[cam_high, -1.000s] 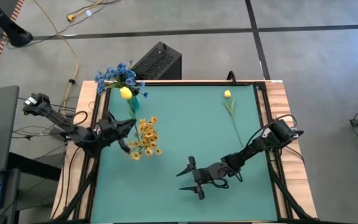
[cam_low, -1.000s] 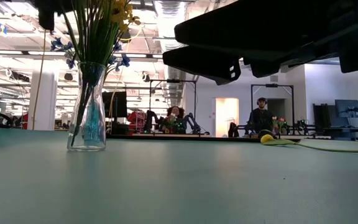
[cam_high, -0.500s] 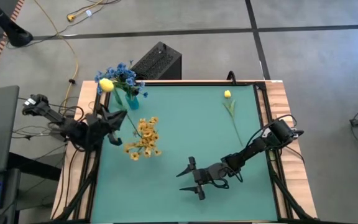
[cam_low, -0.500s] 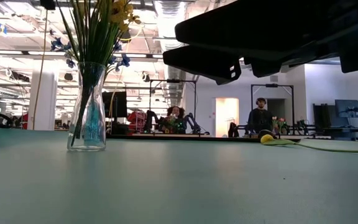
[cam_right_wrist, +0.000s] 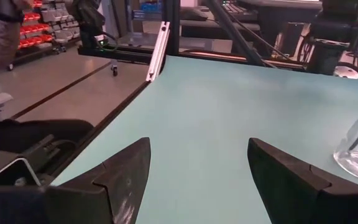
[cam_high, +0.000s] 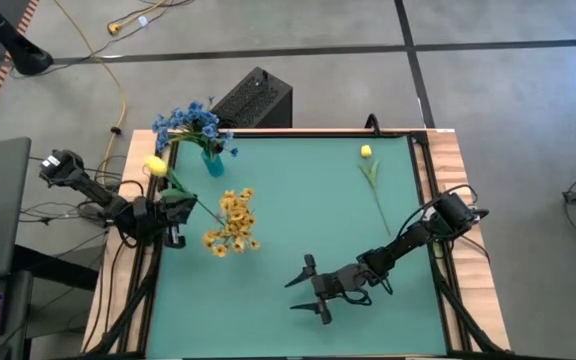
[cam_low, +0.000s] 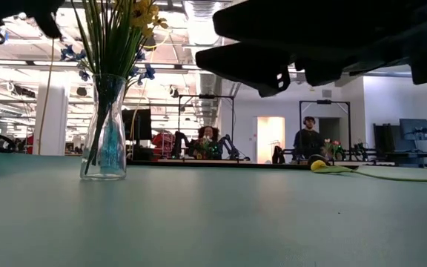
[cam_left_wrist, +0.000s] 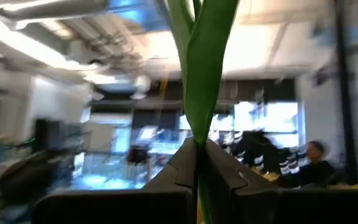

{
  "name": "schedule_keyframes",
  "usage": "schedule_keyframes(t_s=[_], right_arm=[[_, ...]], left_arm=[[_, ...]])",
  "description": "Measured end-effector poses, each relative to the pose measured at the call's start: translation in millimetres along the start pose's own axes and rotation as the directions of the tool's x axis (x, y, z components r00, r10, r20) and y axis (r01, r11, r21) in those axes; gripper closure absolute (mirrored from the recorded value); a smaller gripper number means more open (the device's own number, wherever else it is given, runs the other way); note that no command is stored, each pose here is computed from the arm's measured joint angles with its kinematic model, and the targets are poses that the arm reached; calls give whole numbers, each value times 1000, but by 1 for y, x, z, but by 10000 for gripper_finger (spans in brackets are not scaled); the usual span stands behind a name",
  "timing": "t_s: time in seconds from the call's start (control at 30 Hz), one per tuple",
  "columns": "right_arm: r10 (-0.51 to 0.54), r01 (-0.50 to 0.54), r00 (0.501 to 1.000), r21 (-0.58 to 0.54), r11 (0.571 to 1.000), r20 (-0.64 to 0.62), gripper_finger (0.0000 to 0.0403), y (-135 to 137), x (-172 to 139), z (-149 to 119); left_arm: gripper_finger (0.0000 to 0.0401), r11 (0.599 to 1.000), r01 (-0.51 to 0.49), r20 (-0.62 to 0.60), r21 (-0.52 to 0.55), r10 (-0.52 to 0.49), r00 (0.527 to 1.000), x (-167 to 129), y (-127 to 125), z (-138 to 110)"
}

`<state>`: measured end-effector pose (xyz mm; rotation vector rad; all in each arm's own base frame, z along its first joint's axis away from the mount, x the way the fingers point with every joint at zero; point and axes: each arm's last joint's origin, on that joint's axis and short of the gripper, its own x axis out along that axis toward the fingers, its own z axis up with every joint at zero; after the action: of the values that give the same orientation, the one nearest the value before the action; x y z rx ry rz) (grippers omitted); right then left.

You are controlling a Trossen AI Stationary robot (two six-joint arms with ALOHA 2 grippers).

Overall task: Sort flowers into vase by color
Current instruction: Put the left yellow flower into the transparent vase

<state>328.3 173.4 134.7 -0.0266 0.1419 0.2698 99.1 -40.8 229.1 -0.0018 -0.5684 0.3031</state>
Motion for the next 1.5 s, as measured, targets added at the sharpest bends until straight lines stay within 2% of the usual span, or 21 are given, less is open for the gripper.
schedule_keyframes(t_s=[0.07, 0.17, 0.3, 0.4, 0.53, 0.67, 0.77, 0.9, 1.07, 1.27, 1.5], right_arm=[[-2, 2, 1000, 3, 1000, 11, 107, -1, 0, 1], [-10, 9, 999, 8, 1000, 32, 107, -3, 1, 4], [-16, 16, 999, -15, 1000, 38, 107, -6, 2, 5], [-21, 23, 999, -38, 999, 48, 107, -8, 1, 8], [-31, 38, 997, -97, 995, 73, 107, -12, 0, 16], [-45, 57, 995, -137, 989, 87, 107, -18, -1, 23], [-50, 61, 995, -138, 988, 81, 107, -22, -2, 27], [-40, 49, 997, -144, 988, 65, 107, -24, -2, 26], [-37, 42, 999, -150, 988, 32, 107, -24, -1, 22], [-37, 39, 999, -154, 987, 15, 107, -24, -1, 20], [-38, 40, 999, -152, 988, 19, 107, -24, -1, 21]], left_arm=[[401, 999, 0, -24, 42, 1, 1000, 0, -1, 0], [401, 995, 72, -2, 66, -72, 997, 2, -5, 2], [401, 997, 23, -18, 70, -22, 1000, 7, -5, 6], [401, 998, -5, -77, 58, 10, 997, 15, -9, 8], [401, 999, 29, -172, 31, -24, 985, 31, -18, 8], [401, 998, 13, -231, 54, 0, 973, 42, -19, 0], [401, 1000, 4, -237, 26, 2, 971, 47, -16, -7], [401, 998, 27, -251, 62, -11, 968, 52, -15, -16], [401, 994, 26, -176, 106, -7, 984, 56, -10, -10], [401, 992, 50, -166, 114, -31, 986, 55, -10, -7], [401, 991, 89, -221, 100, -65, 973, 48, -12, -16]])
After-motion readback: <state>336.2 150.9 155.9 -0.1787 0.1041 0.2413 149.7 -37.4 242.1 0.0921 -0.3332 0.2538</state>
